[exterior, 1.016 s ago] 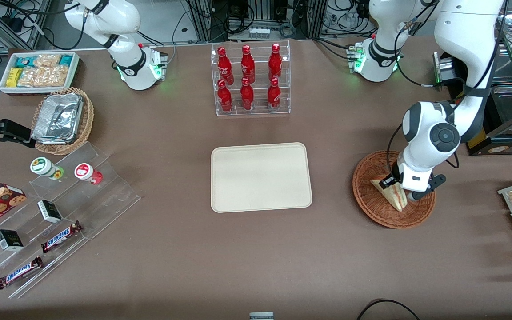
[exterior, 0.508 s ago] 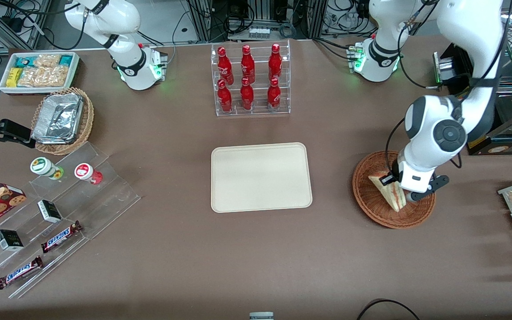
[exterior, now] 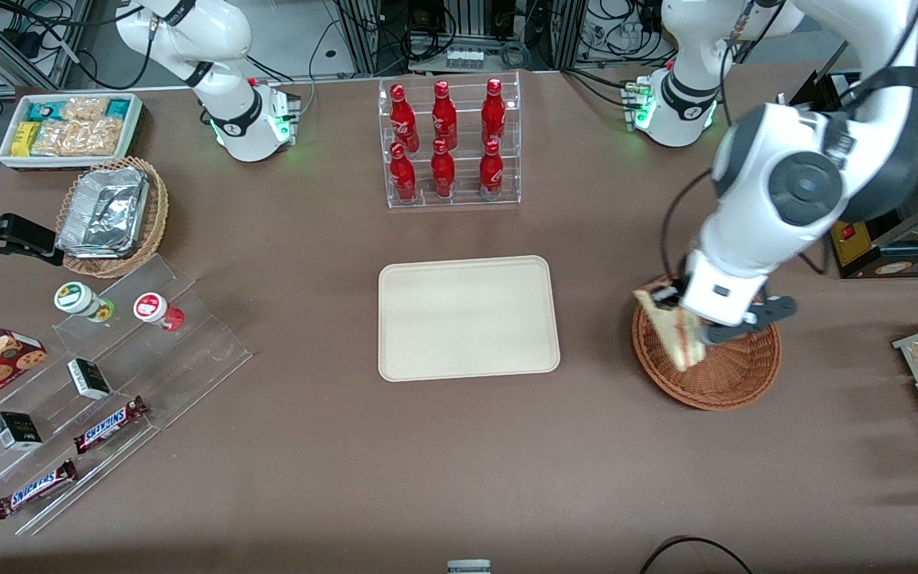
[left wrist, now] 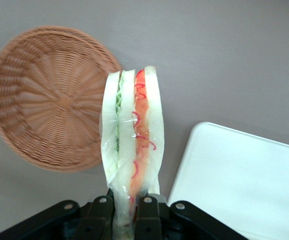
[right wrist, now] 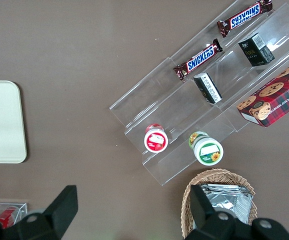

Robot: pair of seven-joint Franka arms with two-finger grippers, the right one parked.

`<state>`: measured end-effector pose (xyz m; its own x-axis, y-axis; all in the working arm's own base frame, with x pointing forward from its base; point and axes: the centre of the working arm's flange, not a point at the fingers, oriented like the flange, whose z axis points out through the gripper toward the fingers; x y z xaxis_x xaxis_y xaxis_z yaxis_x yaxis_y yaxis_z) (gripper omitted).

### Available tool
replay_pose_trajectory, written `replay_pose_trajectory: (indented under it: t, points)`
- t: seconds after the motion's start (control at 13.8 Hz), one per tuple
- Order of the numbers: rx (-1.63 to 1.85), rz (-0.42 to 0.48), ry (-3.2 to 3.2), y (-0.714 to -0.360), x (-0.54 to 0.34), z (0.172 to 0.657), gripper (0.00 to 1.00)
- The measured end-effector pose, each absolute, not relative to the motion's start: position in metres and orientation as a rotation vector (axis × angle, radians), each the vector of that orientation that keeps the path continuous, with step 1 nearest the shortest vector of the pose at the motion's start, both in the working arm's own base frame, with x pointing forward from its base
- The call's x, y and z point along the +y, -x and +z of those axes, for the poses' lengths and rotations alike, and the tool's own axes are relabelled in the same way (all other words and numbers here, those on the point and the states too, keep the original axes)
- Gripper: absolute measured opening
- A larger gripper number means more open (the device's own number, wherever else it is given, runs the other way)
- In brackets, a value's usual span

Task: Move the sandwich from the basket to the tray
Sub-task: 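Lift the sandwich and carry it over the cream tray, then lower the sandwich onto the tray and open the left gripper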

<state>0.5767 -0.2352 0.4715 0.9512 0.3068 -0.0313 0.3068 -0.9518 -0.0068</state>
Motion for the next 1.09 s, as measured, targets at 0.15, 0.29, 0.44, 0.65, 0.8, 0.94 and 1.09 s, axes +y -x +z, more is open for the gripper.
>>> replay_pose_trajectory:
  t: [0.15, 0.29, 0.44, 0.65, 0.8, 0.94, 1.09]
  points:
    - [-0.409, 0.059, 3.124, -0.567, -0.288, 0.466, 0.15]
    - [-0.306, 0.095, 3.134, -0.555, -0.336, 0.448, 0.15]
    - [-0.211, 0.127, 3.141, -0.542, -0.377, 0.425, 0.15]
    - [-0.089, 0.165, 3.149, -0.522, -0.429, 0.387, 0.15]
    - [-0.020, 0.183, 3.151, -0.506, -0.457, 0.363, 0.15]
    - [0.018, 0.181, 3.162, -0.498, -0.474, 0.344, 0.15]
    - [0.048, 0.188, 3.161, -0.492, -0.486, 0.324, 0.15]
